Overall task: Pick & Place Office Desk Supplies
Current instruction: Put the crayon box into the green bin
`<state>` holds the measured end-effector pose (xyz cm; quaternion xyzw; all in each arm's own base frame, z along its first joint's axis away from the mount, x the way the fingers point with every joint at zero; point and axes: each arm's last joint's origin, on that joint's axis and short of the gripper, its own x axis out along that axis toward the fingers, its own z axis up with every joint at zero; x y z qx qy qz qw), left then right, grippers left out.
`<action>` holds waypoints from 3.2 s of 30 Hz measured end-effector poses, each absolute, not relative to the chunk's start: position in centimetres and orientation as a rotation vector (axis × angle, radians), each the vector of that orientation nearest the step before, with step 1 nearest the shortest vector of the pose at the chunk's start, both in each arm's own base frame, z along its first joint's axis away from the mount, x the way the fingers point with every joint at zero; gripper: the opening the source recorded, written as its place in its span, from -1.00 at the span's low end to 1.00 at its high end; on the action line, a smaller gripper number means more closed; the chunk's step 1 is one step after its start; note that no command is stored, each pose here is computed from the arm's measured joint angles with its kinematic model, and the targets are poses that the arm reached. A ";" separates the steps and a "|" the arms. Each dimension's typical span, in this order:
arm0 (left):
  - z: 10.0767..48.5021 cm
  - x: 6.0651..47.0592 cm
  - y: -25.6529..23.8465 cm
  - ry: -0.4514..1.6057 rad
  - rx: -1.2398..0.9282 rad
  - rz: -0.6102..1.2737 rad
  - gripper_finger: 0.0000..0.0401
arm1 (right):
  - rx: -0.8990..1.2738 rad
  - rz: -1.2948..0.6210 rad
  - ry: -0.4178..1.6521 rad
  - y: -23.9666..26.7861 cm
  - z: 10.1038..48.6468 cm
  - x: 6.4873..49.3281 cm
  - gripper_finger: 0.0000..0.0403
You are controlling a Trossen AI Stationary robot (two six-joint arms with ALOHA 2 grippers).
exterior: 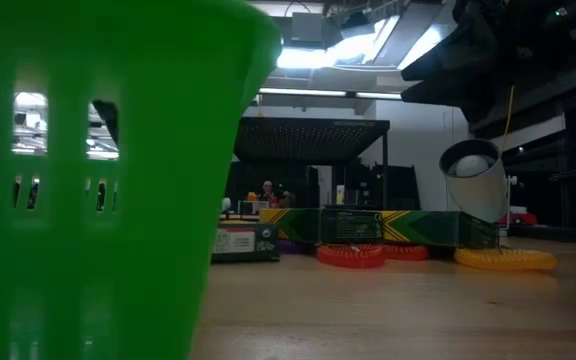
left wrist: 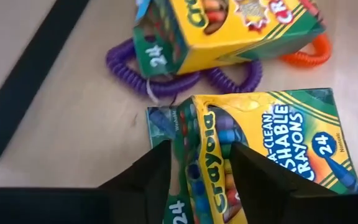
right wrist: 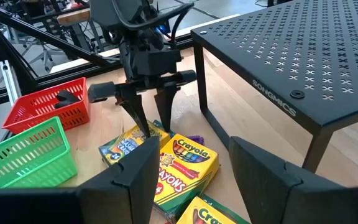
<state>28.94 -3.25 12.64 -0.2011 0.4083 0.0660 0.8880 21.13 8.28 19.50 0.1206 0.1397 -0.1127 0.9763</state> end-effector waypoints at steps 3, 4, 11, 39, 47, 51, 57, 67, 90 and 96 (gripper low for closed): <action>12.6 29.1 -3.3 0.832 -0.381 0.114 -0.40 | 0.243 -0.228 0.281 8.3 19.5 21.1 -0.03; 12.6 29.2 -3.3 0.829 -0.368 0.106 -0.48 | 0.243 -0.228 0.281 8.3 19.5 21.1 -0.03; 12.8 29.3 -3.6 0.805 -0.327 0.039 -0.97 | 0.334 -0.205 0.288 8.0 19.5 21.3 -0.03; 22.2 31.6 -8.7 0.603 0.370 -0.106 -0.99 | 0.539 -0.036 0.423 6.6 18.3 29.5 -0.03; 23.9 31.9 -10.3 0.541 0.501 -0.093 -0.99 | 0.558 0.038 0.384 6.9 18.8 29.8 -0.03; 24.2 32.0 -10.2 0.534 0.525 -0.074 -0.99 | 0.562 0.060 0.382 6.9 18.9 29.8 -0.03; 24.3 32.1 -10.1 0.529 0.539 -0.055 -0.99 | 0.565 0.069 0.365 7.0 19.0 29.8 -0.03; 24.5 32.3 -9.8 0.499 0.559 -0.048 -0.99 | 0.566 0.069 0.356 7.0 19.1 29.8 -0.03; 24.6 32.5 -9.3 0.497 0.547 -0.008 -0.99 | 0.518 0.043 0.342 6.9 19.1 29.9 -0.95; 24.7 32.5 -9.3 0.491 0.531 -0.009 -0.90 | 0.498 0.028 0.342 6.8 19.1 29.8 -0.98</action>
